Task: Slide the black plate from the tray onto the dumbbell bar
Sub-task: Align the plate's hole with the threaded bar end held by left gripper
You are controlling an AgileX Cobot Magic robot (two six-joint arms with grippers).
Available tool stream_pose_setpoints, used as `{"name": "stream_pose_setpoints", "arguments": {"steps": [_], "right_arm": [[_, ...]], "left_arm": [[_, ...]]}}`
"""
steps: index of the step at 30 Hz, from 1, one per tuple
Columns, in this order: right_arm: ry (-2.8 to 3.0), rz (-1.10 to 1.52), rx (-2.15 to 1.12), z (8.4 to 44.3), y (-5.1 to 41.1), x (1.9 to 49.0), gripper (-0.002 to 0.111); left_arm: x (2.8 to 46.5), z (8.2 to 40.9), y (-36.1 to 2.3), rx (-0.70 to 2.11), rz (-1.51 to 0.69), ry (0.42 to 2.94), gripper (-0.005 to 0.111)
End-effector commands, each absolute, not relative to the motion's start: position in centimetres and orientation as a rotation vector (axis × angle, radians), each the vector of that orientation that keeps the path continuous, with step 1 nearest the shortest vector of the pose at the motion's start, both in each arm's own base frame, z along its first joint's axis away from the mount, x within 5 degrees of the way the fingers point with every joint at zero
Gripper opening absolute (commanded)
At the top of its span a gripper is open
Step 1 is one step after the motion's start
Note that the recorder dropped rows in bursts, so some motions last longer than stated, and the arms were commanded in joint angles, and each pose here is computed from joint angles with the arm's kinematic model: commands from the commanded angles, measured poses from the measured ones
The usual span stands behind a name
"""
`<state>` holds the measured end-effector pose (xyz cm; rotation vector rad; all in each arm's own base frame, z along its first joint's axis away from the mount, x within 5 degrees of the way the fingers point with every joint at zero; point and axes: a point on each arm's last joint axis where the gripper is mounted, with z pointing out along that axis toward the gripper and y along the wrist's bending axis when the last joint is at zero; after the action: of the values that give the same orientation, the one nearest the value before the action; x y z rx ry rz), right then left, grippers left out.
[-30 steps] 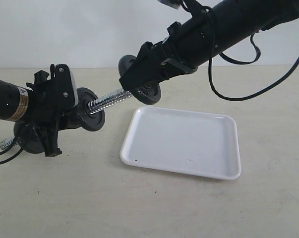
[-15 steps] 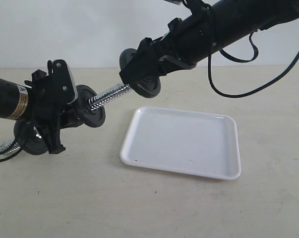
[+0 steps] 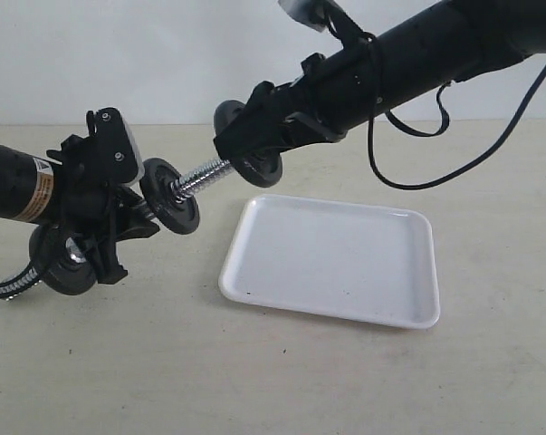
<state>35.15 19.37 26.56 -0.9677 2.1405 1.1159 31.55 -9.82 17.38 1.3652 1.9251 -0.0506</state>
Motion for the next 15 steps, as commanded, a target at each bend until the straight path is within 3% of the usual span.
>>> {"name": "stream_pose_setpoints", "arguments": {"steps": [1,15], "right_arm": [[2.077,1.184,-0.883,27.8,17.7,35.9,0.000],[2.077,1.271,-0.892,26.9,16.8,36.3,0.000]], "left_arm": [[31.8,20.2,-10.3,1.242,-0.103,1.881,0.004],[31.7,20.2,-10.5,1.241,-0.135,1.880,0.004]]}}
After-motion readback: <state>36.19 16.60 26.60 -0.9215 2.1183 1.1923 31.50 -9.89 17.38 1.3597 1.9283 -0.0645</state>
